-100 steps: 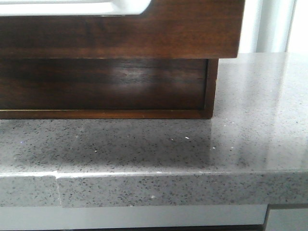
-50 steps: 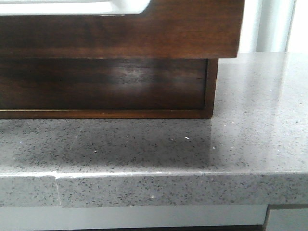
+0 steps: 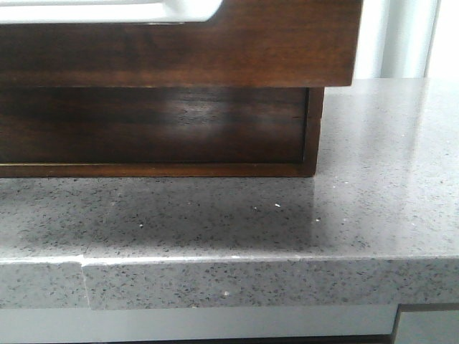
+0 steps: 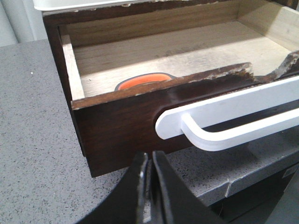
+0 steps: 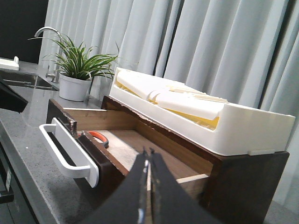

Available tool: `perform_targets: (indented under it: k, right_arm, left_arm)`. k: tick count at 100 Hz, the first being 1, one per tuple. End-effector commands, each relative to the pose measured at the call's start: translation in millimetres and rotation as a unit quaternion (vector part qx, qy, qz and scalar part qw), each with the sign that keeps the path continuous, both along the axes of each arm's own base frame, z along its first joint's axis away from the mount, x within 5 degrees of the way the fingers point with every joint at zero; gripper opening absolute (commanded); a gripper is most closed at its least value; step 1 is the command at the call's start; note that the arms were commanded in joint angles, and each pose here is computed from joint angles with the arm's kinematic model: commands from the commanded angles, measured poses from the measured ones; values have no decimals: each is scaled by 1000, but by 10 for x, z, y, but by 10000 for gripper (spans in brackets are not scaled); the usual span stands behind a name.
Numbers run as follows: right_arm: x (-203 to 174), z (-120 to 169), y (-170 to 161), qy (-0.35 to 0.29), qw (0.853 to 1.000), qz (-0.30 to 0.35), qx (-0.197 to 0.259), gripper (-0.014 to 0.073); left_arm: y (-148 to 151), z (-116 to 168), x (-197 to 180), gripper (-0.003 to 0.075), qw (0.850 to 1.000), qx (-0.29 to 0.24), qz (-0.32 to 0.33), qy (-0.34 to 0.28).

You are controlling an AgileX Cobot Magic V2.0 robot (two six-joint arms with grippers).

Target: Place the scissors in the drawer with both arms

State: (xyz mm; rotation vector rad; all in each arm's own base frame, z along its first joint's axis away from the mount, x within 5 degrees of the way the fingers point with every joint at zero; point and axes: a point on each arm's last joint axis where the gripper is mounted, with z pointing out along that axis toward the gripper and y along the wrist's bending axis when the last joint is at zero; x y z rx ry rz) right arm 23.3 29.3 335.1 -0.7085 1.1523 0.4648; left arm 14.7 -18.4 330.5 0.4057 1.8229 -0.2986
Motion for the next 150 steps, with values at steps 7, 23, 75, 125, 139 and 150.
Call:
perform_targets:
  k: [7, 23, 75, 125, 139, 150]
  right_arm:
    - [-3, 134, -36, -24, 999, -12, 40, -45]
    - [-3, 134, -36, -24, 999, -12, 40, -45]
    - [-3, 134, -36, -24, 999, -12, 40, -45]
    - [-3, 130, -35, -23, 999, -11, 38, -45]
    - [-3, 130, -35, -23, 999, -11, 38, -45]
    - [-3, 130, -35, -23, 999, -11, 38, -45]
  left_arm:
    - [-5, 142, 22, -20, 999, -24, 2, -41]
    - [-5, 142, 22, -20, 999, -24, 2, -41]
    - [34, -103, 125, -20, 996, 4, 35, -80]
    - [120, -1129, 372, -20, 970, -60, 154, -177]
    - [115, -1311, 395, -20, 977, -82, 160, -119]
    - [115, -1363, 389, -20, 980, -70, 160, -94]
